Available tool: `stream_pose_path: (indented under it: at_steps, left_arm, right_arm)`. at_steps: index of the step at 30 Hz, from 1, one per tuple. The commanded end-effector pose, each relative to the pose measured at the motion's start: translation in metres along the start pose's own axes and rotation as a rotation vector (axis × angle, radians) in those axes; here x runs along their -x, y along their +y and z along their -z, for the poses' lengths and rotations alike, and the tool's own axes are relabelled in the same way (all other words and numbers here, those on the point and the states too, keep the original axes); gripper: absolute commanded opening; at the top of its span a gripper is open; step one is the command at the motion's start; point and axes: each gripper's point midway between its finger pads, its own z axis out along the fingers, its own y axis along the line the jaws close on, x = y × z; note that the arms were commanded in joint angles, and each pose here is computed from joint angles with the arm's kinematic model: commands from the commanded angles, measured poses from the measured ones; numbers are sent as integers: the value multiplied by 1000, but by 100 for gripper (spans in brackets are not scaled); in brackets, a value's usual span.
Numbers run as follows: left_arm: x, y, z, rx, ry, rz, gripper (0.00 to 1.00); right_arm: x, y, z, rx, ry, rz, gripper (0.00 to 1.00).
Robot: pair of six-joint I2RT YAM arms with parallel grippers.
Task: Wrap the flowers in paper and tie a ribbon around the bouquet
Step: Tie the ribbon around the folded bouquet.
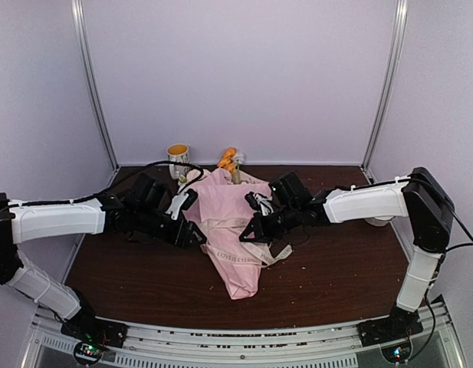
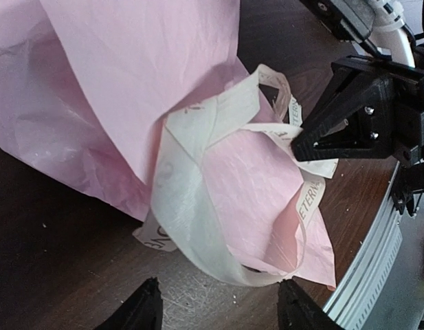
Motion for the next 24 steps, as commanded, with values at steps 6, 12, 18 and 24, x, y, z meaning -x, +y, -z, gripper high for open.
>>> stream_pose_path:
  at_steps: [6,12,18,24]
  left_arm:
    - [4,-7,-25,-55,7,78,52]
    - [9,-8,-28,-62,5,72,5]
    - [-2,2,-14,-10,26,68,0]
    - [-13,33,3,83,37,88,0]
  right_arm:
    - [10,1,2,-16,-25,11,0]
    - [10,2,6,-19,-27,19,0]
    - [8,-11,27,-85,-31,43,0]
    - [-3,-46,54,-183,-22,18,0]
